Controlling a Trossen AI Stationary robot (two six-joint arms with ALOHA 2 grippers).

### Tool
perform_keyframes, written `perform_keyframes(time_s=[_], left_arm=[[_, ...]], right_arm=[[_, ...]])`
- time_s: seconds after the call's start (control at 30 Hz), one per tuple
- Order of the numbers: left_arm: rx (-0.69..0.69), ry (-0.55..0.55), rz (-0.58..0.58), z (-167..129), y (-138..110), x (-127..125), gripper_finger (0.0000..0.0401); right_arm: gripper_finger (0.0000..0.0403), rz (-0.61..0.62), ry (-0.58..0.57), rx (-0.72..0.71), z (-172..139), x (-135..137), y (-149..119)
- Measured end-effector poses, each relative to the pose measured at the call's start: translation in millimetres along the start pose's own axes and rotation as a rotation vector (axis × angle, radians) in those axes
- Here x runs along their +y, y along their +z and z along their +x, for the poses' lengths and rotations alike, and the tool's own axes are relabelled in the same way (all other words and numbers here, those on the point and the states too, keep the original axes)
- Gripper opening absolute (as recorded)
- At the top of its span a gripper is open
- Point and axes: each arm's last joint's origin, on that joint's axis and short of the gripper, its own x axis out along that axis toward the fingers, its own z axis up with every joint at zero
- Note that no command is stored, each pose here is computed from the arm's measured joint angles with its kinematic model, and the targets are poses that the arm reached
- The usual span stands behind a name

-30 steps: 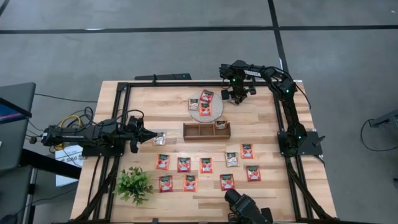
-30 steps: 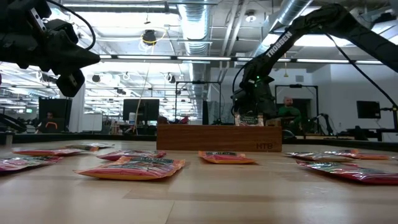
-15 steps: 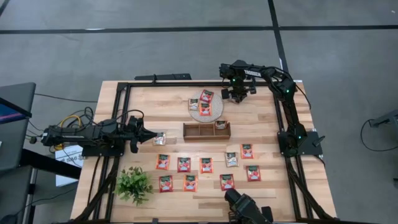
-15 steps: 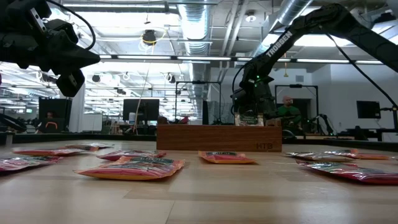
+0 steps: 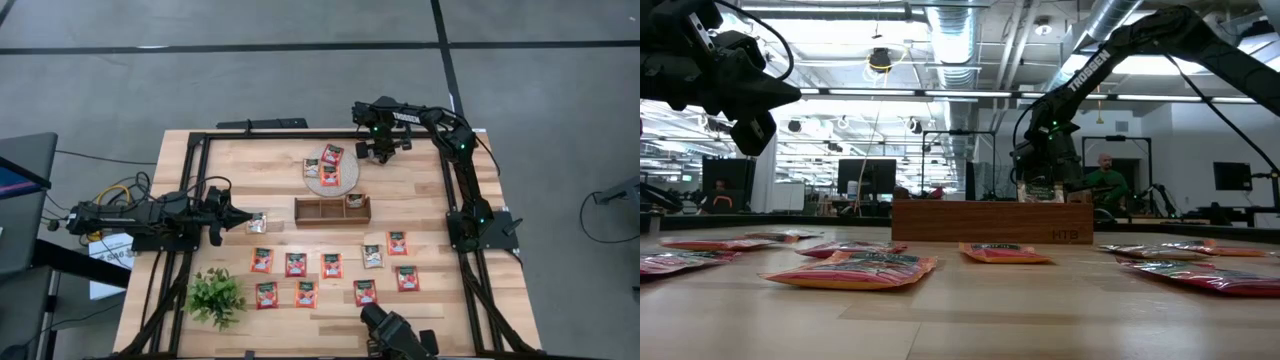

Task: Pick & Place Tea
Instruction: Put the brown tea bag into the right section of the wooden organizer

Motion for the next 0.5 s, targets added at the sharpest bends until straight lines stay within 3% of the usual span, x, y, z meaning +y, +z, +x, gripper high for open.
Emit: perform_keyframes(time_s=[0.13, 0.27, 0.5], left_arm=[[0.0, 0.0, 0.0, 0, 0, 0, 0.0], [0.0, 0.0, 0.0, 0, 0, 0, 0.0], [0.0, 0.0, 0.0, 0, 0, 0, 0.0]], right_arm=[[0.0002, -0.015, -0.019, -0.009, 0, 0, 0], [0.0001, -0.074, -0.108, -0.035, -6, 1, -5], [0.0, -0.193, -0.244, -0.118, -45, 2, -21]])
